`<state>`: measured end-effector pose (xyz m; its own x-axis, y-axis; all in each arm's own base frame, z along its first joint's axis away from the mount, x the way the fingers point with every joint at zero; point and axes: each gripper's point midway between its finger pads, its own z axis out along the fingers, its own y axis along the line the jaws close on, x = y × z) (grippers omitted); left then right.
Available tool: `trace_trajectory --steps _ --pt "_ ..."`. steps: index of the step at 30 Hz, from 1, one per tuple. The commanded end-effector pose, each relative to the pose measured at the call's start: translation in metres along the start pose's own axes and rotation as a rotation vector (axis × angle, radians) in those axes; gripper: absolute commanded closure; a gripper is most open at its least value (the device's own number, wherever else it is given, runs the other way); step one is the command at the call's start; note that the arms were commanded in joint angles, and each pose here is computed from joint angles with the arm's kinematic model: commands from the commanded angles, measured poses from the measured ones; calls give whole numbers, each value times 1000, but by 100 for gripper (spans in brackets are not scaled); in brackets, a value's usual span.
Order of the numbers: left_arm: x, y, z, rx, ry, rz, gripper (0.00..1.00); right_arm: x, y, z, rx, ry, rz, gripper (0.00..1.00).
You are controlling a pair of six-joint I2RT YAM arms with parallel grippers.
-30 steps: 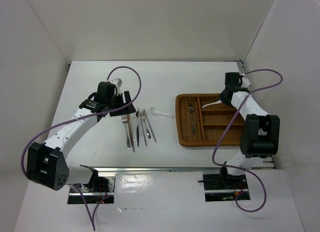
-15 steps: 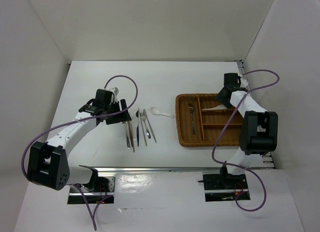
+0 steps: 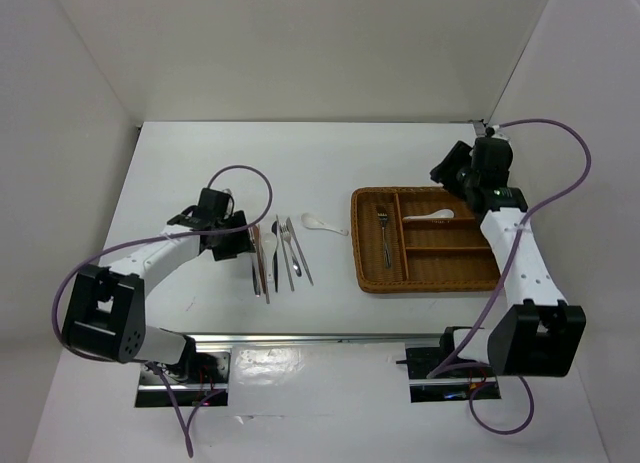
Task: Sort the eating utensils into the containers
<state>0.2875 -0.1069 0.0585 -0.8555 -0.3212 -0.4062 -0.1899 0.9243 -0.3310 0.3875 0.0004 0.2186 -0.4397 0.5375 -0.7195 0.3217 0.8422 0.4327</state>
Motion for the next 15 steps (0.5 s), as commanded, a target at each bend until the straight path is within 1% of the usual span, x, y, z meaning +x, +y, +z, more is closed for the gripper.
trace_trajectory --steps 1,3,8,11,15 --pt "-11 6 9 -45 -36 -44 35 14 10 -12 -98 36 -22 40" --pt "-9 10 12 -67 -21 -46 38 18 8 -15 -95 42 -22 40" --pt "-7 11 14 -72 -13 -46 40 24 4 -24 -89 54 -30 40" --pt "-9 17 14 -107 -24 -46 41 34 3 -23 -96 83 -19 40" --pt "-23 17 14 -130 -60 -45 41 37 5 -22 -115 90 -19 40"
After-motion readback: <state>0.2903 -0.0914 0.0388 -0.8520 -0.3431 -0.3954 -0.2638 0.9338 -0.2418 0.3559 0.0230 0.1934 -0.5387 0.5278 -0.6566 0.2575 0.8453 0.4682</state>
